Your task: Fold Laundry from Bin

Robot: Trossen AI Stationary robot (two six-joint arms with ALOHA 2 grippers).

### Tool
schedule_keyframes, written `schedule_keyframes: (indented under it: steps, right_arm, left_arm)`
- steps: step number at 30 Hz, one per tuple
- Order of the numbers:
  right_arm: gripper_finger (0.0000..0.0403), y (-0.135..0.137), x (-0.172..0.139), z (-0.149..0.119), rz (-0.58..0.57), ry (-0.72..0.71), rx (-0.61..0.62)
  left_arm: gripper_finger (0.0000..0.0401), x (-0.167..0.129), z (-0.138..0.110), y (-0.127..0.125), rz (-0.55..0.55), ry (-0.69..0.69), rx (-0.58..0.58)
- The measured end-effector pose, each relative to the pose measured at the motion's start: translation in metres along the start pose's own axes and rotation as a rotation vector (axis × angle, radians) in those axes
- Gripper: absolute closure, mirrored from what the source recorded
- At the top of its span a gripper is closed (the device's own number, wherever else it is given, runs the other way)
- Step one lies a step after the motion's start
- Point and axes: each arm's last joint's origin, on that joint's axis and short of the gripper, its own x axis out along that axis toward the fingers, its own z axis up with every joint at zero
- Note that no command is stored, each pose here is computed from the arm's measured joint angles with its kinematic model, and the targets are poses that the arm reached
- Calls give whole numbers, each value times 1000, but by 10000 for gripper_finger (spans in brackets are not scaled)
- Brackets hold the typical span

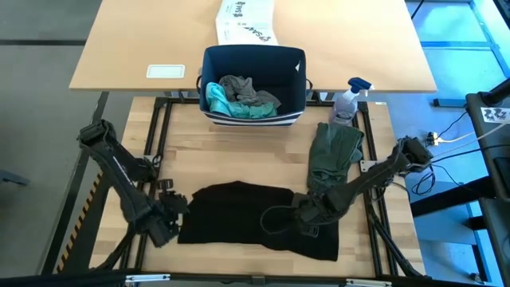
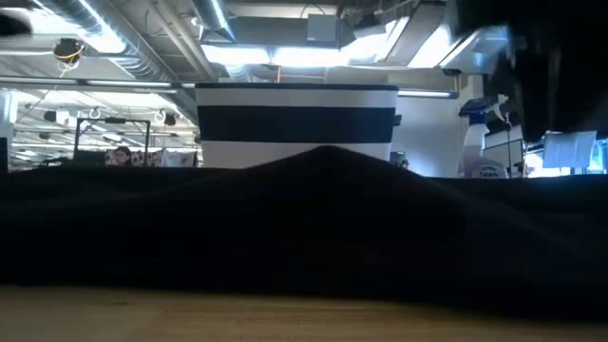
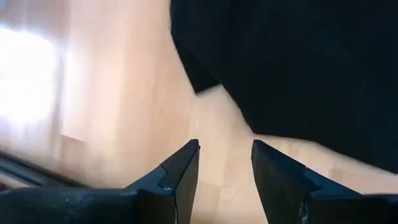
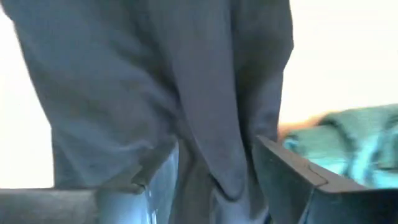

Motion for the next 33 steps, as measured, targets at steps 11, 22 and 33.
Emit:
schedule_keyframes:
  steps: [11,22,33]
  right_arm:
    - [187,65,-9,-9,111,-492,-117]
    - [187,70,93,-61,147,-298,-102]
    - [187,73,88,-78,113,-233,-92]
  left_arm:
    - [260,13,13,-58,-341,-449,-2]
    - [260,107,-21,-60,-330,-216,-8]
    - [260,77,-44,-43,-290,-136,-87]
